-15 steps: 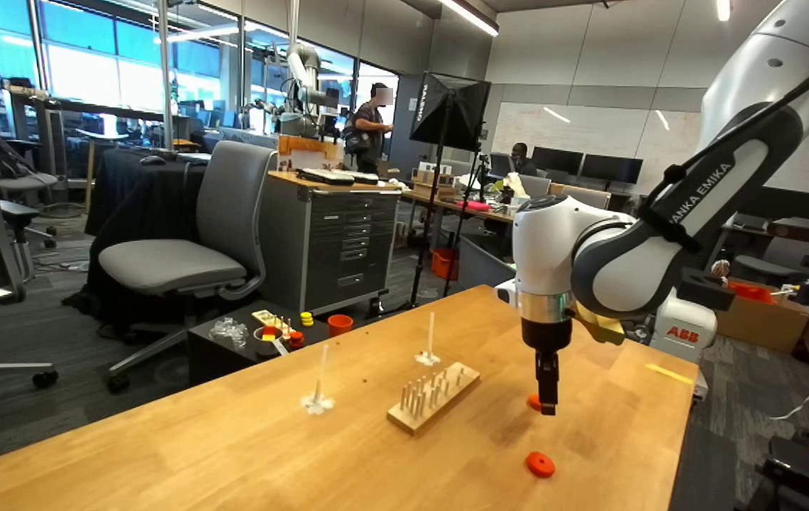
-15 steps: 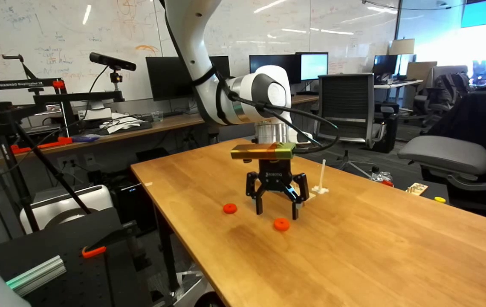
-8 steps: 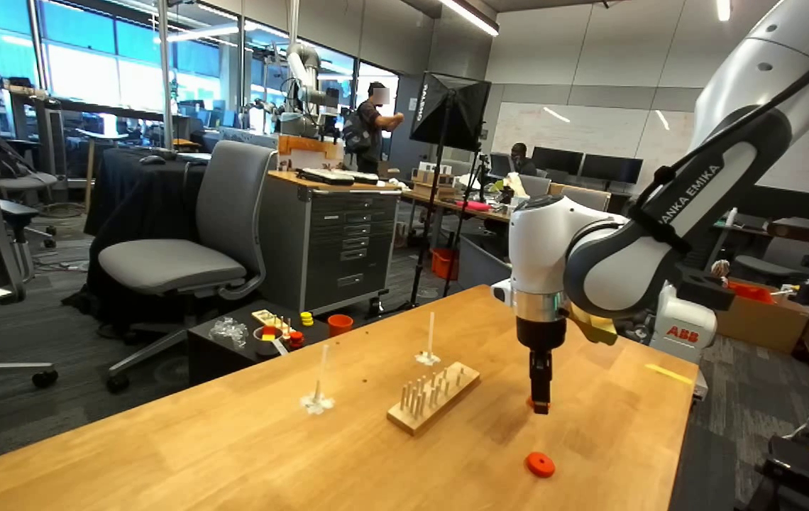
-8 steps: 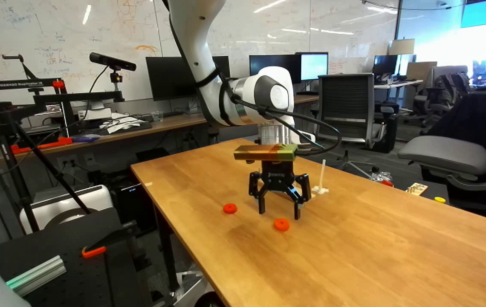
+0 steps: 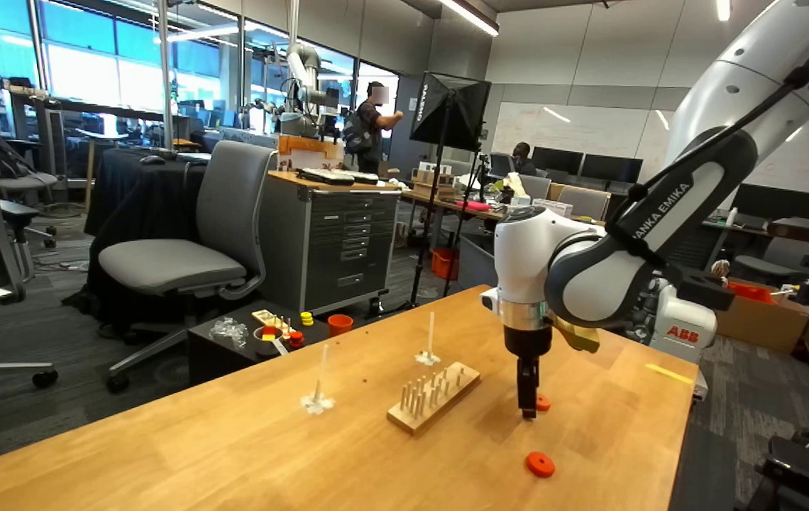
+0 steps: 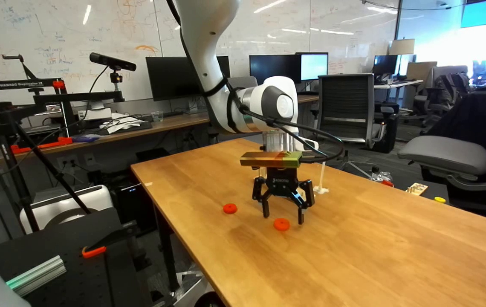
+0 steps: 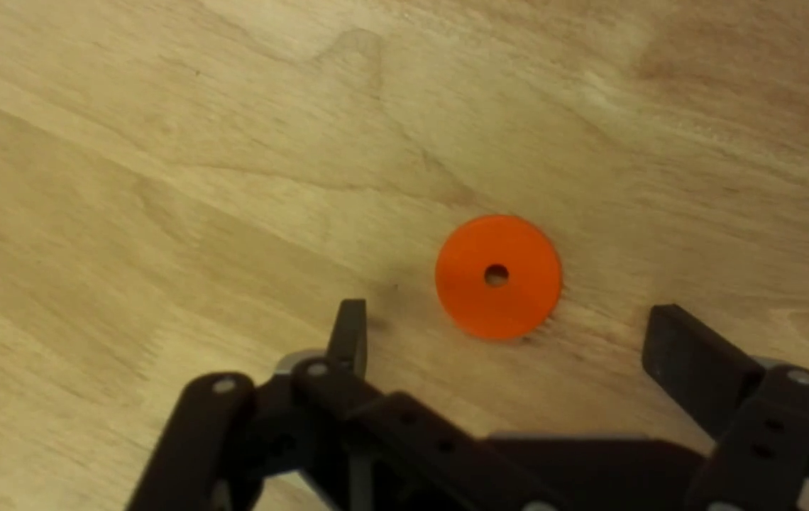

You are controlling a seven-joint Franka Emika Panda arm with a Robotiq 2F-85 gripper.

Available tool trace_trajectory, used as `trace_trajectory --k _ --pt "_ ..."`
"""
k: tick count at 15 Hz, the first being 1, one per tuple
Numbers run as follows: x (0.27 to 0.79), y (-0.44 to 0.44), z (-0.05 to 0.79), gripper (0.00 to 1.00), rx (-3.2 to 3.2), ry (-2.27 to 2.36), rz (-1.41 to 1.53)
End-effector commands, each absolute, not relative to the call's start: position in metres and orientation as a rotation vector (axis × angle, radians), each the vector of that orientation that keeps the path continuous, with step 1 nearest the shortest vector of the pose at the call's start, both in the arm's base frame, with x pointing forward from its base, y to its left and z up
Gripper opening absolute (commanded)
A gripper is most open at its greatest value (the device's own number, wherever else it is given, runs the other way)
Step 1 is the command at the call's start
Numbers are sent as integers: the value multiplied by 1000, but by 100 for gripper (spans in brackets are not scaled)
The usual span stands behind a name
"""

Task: Put the right orange object on the wooden board

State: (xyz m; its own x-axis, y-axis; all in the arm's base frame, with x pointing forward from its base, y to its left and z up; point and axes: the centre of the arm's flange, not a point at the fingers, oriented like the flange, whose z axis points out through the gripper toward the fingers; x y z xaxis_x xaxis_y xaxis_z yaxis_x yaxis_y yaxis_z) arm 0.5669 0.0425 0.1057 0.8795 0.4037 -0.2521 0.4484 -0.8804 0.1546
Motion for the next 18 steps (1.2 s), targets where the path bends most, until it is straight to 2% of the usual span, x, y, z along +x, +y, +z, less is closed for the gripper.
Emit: trace_trajectory --k 1,14,18 --pt "583 47 97 100 2838 621 -370" --pt "569 46 96 100 2844 697 -395" --pt "555 54 107 100 2860 754 -284"
